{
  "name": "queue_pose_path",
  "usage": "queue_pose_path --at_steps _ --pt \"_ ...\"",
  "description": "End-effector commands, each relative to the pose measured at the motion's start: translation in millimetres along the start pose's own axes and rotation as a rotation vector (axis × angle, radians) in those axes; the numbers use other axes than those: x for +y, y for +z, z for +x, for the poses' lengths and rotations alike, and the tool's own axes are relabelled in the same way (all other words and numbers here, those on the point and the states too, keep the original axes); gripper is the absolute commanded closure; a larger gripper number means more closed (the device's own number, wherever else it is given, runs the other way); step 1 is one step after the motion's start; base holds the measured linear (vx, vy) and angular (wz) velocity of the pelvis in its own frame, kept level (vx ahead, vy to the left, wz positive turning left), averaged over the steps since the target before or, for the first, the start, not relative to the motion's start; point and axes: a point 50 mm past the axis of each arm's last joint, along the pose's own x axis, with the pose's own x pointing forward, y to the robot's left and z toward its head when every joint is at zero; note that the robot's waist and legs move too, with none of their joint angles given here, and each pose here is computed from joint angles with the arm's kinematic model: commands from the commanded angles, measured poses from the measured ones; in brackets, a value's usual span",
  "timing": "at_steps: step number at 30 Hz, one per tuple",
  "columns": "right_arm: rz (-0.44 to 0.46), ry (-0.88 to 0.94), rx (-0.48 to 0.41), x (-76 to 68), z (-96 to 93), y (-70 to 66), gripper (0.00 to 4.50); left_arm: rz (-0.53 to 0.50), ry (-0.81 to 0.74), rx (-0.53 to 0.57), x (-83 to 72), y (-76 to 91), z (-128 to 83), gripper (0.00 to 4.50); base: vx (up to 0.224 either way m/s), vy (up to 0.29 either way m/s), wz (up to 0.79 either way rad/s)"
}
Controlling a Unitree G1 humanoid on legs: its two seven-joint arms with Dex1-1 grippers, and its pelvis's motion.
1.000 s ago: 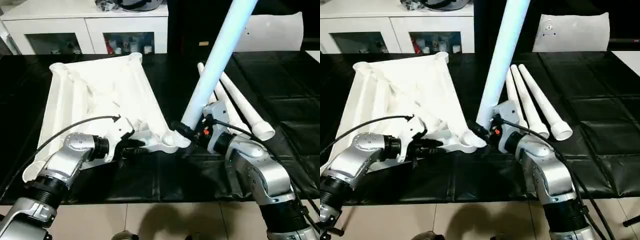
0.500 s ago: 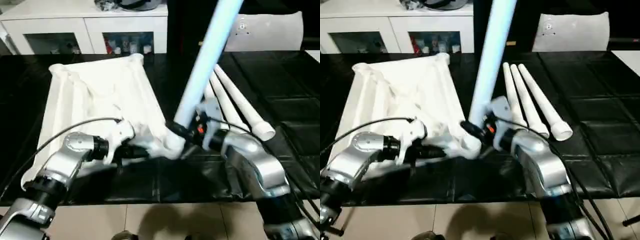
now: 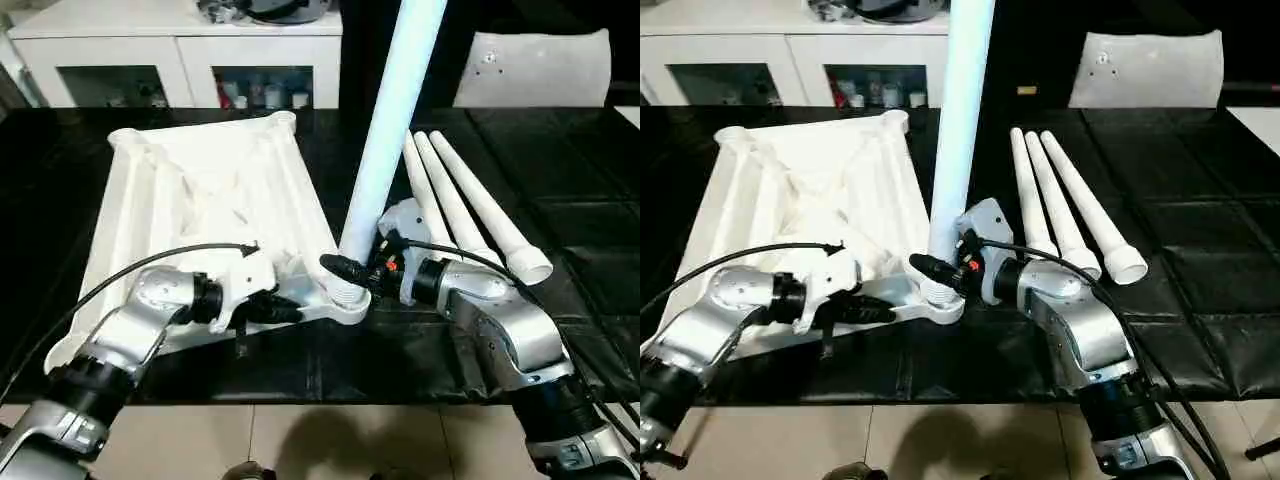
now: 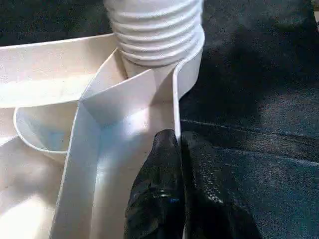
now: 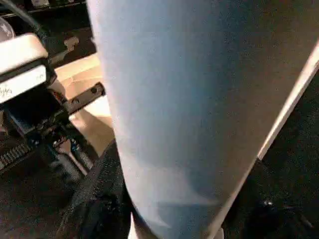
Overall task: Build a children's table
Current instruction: Insert table leg to table base
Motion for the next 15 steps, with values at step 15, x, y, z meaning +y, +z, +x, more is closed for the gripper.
queue_pose_path --at_steps 15 --pt "0.021 -0.035 -0.010 -1.0 0.8 -6.0 2.61 -0.163 0.064 -0.010 -3.0 -12.4 2.4 3.60 0.000 0.000 0.00"
